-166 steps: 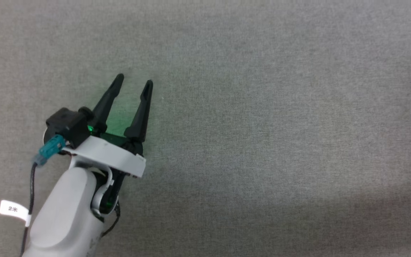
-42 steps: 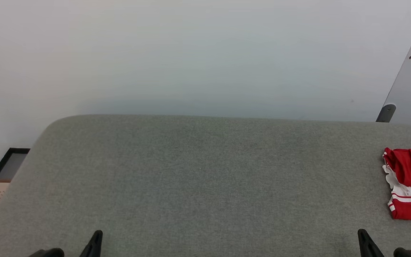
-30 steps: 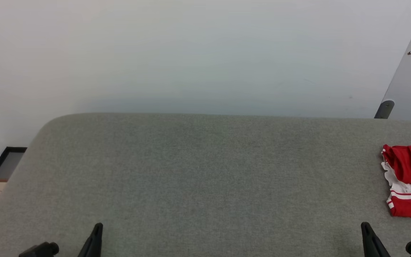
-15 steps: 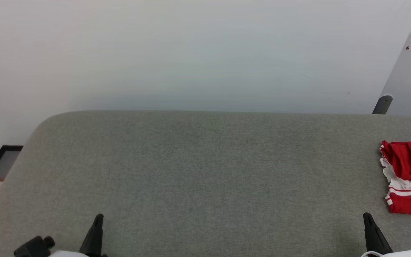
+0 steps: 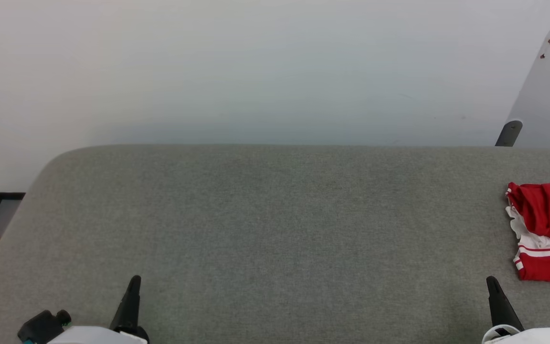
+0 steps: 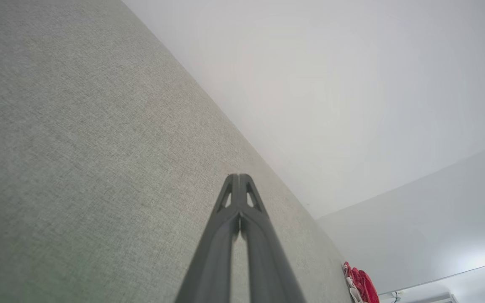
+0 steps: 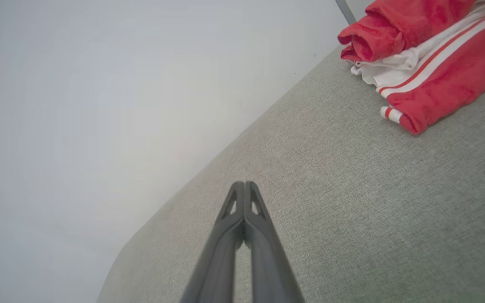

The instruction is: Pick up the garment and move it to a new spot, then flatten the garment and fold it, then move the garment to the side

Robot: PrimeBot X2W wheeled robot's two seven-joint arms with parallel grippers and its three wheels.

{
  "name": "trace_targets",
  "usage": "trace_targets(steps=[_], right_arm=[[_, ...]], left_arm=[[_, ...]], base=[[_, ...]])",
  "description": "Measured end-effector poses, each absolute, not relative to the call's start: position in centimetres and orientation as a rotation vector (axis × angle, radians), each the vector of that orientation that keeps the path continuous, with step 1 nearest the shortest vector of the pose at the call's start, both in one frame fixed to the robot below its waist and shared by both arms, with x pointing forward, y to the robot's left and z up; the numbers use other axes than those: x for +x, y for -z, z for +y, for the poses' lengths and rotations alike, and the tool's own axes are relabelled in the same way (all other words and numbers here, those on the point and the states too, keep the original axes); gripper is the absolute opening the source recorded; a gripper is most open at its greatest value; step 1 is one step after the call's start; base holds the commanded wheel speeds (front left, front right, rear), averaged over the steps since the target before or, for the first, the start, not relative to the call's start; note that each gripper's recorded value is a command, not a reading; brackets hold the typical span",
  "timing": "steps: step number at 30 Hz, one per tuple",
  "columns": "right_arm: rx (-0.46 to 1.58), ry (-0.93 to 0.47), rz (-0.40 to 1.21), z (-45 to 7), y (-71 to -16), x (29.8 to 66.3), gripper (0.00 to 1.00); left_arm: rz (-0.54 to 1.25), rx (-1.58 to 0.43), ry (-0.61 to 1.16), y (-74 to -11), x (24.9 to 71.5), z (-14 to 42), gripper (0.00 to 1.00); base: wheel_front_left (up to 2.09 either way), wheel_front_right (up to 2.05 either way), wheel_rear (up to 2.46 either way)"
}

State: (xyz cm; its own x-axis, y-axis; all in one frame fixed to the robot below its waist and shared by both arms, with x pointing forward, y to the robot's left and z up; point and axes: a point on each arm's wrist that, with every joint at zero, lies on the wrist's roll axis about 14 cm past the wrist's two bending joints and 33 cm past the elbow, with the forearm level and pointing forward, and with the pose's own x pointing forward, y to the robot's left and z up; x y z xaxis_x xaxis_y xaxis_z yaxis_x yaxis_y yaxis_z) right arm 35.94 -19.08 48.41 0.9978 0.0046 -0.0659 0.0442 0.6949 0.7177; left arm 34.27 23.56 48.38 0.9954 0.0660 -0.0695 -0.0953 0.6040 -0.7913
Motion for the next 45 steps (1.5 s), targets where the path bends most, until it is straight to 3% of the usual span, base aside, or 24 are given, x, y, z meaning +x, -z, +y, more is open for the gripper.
trace_targets(steps=[45], right_arm=[[1.28,0.026,0.042,-19.5,-49.6,37.7,0.0]], left_arm=[[0.014,-1.331,-0.056,-49.7,37.0,21.5,0.0]], base=[[0.0,0.0,0.0]])
